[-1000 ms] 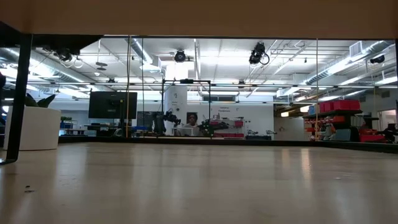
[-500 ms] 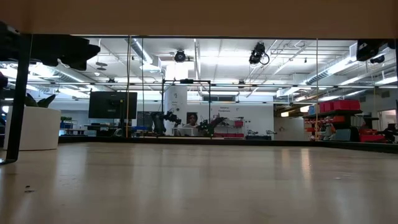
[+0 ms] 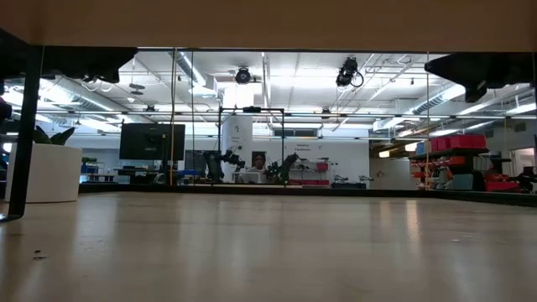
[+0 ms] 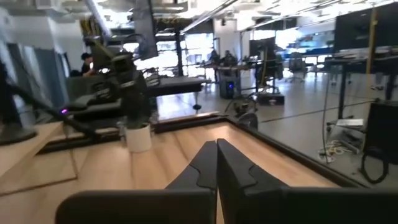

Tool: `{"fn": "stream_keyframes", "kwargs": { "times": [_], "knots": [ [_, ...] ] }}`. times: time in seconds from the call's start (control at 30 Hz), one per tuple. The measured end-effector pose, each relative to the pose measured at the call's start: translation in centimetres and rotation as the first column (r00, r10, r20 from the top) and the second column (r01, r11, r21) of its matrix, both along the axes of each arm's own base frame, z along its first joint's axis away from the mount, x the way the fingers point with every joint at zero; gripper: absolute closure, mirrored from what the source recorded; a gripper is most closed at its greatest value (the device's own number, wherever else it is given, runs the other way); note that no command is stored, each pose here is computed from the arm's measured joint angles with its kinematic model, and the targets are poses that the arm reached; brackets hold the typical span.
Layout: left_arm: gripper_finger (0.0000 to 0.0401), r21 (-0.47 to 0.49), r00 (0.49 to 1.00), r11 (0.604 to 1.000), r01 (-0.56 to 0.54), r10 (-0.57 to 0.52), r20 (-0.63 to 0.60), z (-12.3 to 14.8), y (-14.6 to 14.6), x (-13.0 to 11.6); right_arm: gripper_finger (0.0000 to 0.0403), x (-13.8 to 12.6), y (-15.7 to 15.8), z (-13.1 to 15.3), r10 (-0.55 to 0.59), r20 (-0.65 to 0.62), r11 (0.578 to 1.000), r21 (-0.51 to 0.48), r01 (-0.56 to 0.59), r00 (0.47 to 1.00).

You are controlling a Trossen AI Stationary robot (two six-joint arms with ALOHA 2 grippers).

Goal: Pick & Place candle stick holders
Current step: Return to Home Position

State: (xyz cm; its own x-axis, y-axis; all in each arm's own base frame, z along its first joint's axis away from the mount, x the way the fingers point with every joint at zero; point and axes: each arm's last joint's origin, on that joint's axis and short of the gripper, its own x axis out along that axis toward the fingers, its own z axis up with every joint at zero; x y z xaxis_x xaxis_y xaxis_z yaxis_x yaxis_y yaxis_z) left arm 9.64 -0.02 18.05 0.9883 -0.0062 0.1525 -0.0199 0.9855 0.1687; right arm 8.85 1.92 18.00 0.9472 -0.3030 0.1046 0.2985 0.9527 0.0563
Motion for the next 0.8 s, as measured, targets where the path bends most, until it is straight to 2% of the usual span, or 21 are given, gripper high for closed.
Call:
{"fn": "stream_keyframes", "kwargs": {
  "times": [0.27, 0.33, 0.53, 0.67, 0.8],
  "knots": [
    [0.0231, -0.01, 0.998, 1.0, 0.024, -0.024, -0.058, -0.6, 0.0, 0.1, 0.0401, 0.6, -1.9, -0.2, 0.008, 0.012, 0.999, 0.033, -0.008, 1.0],
    [0.0231, -0.021, 0.997, 1.0, 0.023, -0.024, -0.071, -0.7, 0.0, 0.1, 0.0401, 0.7, -2.1, -0.5, 0.042, -0.013, 0.998, 0.048, -0.041, 0.999],
    [0.0231, -0.034, 0.987, 0.992, -0.118, 0.113, -0.111, -1.1, 0.4, 0.1, 0.0401, 0.8, -2.6, -0.7, 0.083, -0.035, 0.995, 0.057, -0.081, 0.996],
    [0.0231, -0.033, 0.987, 0.992, -0.118, 0.114, -0.115, -1.1, 0.4, 0.1, 0.0401, 0.9, -2.4, -0.9, 0.145, -0.081, 0.989, -0.012, -0.146, 0.986],
    [0.0231, -0.033, 0.987, 0.992, -0.12, 0.116, -0.115, -1.1, 0.4, 0.1, 0.0401, 1.2, -2.4, -1.3, 0.162, -0.125, 0.987, 0.017, -0.161, 0.979]
  ]
}}
